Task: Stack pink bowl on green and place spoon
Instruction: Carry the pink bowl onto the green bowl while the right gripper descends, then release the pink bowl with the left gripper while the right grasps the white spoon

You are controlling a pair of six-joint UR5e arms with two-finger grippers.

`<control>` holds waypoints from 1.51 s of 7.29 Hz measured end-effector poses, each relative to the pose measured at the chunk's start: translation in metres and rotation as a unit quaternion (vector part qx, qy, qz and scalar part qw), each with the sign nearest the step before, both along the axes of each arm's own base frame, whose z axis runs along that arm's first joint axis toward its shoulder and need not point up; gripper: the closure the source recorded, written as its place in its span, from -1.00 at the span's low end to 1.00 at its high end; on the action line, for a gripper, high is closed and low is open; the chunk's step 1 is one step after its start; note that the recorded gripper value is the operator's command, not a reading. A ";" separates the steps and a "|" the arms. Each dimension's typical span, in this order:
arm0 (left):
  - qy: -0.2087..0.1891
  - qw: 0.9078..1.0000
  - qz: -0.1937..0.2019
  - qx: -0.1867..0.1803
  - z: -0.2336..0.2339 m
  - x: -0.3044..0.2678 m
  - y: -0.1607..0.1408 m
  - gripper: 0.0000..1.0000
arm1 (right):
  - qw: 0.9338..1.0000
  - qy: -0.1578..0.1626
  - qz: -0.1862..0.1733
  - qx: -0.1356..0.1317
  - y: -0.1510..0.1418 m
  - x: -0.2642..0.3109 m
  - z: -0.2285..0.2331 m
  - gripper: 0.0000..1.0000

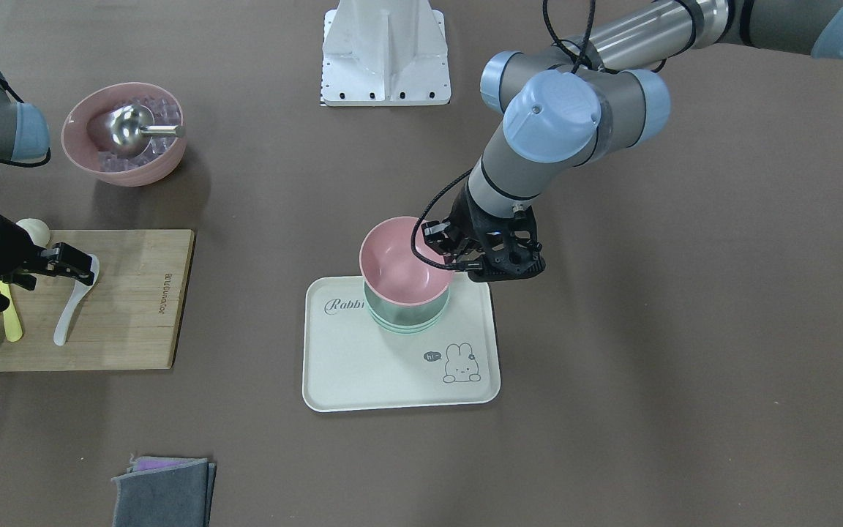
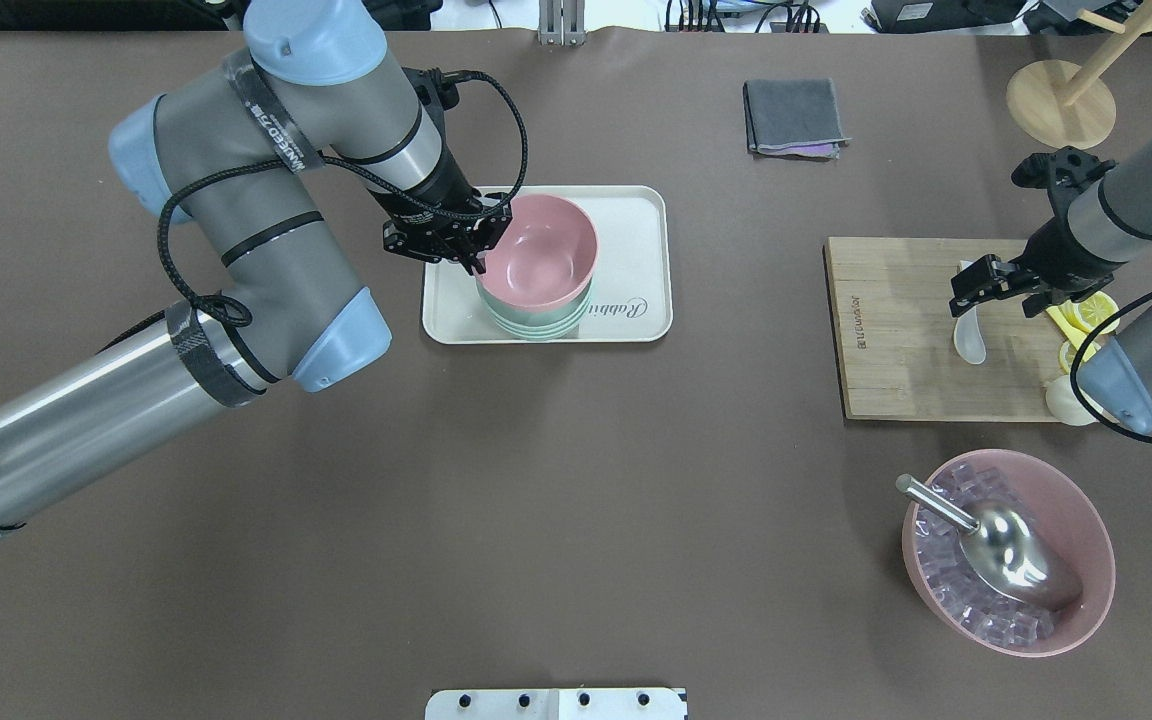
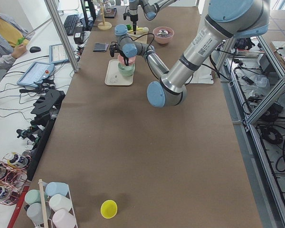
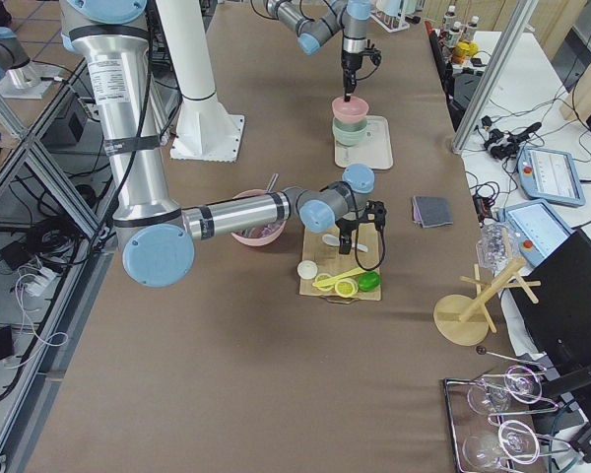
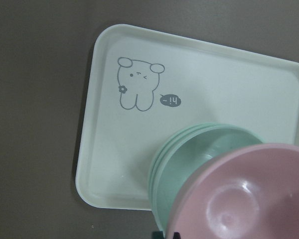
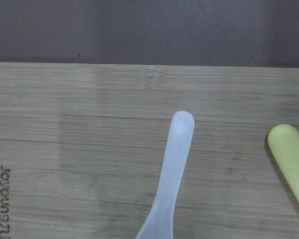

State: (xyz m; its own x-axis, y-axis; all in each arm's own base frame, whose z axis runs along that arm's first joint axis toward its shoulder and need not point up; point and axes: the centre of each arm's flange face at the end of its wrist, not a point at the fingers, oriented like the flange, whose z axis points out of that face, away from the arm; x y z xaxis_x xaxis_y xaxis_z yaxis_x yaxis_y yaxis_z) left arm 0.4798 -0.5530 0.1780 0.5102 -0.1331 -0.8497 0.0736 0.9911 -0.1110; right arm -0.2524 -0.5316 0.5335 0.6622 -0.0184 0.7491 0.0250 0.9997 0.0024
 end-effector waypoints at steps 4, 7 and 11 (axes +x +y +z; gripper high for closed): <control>0.010 1.000 -0.002 0.019 0.003 0.006 -0.003 -0.80 | 1.000 0.002 0.006 -0.009 -0.005 -0.007 0.000 -0.84; 0.006 0.999 -0.019 0.034 0.002 0.001 -0.005 -0.80 | 0.999 0.021 0.025 -0.021 -0.027 -0.029 0.002 0.99; 0.006 0.999 -0.025 0.037 0.001 -0.002 -0.005 -0.81 | 0.999 0.010 0.024 -0.045 -0.031 -0.029 0.006 1.00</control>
